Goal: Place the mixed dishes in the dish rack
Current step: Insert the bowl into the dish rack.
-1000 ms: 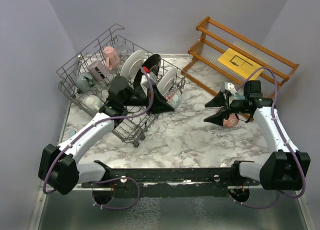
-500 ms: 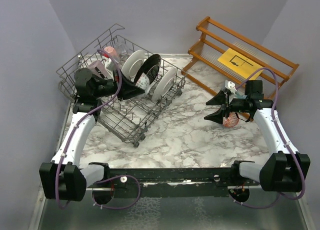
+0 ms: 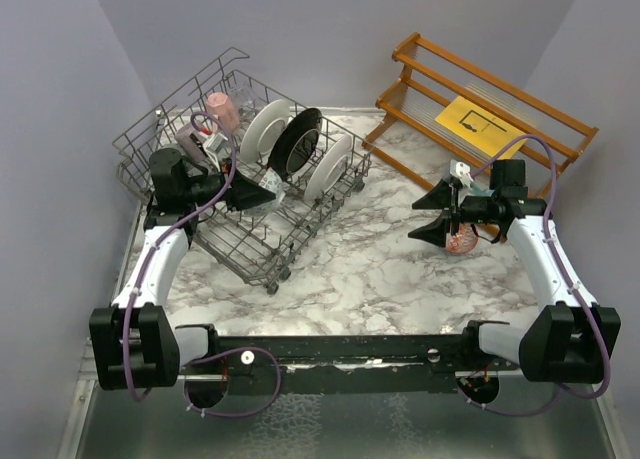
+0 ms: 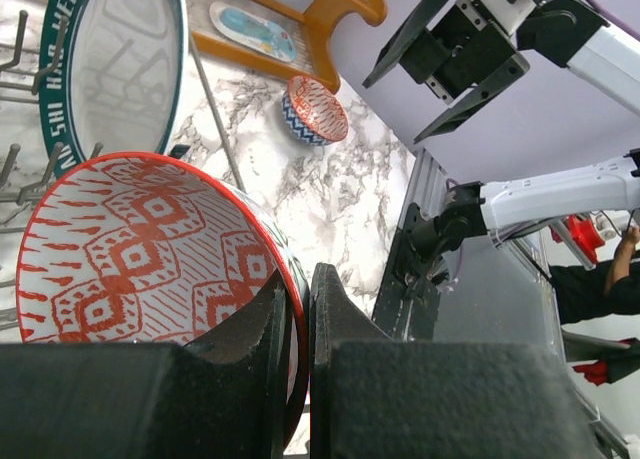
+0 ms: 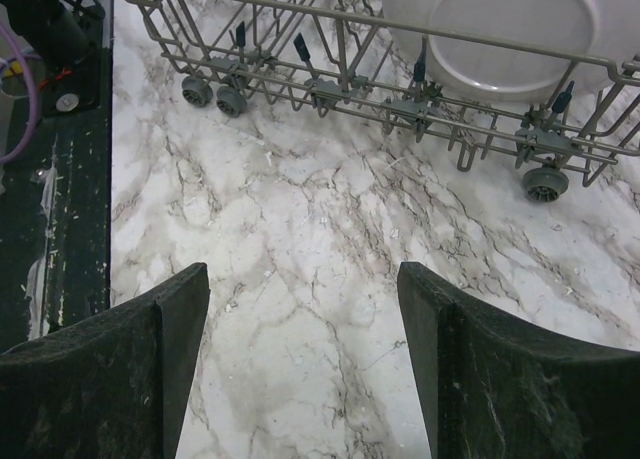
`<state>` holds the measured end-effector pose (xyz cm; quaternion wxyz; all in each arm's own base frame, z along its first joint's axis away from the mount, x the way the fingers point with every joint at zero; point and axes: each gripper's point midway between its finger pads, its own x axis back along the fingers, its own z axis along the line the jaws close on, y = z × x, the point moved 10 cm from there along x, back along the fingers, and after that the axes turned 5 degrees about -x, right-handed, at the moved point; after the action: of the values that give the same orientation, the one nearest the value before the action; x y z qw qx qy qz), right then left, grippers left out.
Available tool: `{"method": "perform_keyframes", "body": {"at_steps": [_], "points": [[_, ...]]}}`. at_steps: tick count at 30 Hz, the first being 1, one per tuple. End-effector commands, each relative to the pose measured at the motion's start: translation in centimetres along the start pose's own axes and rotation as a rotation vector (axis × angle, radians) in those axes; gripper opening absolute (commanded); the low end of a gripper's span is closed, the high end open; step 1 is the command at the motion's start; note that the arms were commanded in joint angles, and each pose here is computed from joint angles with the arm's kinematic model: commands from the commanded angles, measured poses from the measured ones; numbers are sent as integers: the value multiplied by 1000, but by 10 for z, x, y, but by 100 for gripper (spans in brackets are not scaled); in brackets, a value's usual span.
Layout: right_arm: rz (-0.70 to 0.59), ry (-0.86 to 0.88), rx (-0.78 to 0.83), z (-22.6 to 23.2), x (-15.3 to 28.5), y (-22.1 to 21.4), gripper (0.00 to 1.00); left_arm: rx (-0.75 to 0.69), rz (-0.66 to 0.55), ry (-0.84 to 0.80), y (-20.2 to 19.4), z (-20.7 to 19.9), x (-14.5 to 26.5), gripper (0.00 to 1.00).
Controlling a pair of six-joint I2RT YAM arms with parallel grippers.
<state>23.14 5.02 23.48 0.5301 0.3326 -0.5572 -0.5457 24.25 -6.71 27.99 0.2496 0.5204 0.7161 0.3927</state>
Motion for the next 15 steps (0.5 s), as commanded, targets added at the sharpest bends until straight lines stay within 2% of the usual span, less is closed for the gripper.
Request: {"method": "perform_keyframes", "body": {"at_steps": [1, 15], "points": [[3, -17, 17, -1, 1, 0, 75, -26, 10, -17, 2, 11, 1, 0], [7, -16, 6, -3, 1, -3, 75, 18, 57, 15, -7, 41, -1, 0]]}}
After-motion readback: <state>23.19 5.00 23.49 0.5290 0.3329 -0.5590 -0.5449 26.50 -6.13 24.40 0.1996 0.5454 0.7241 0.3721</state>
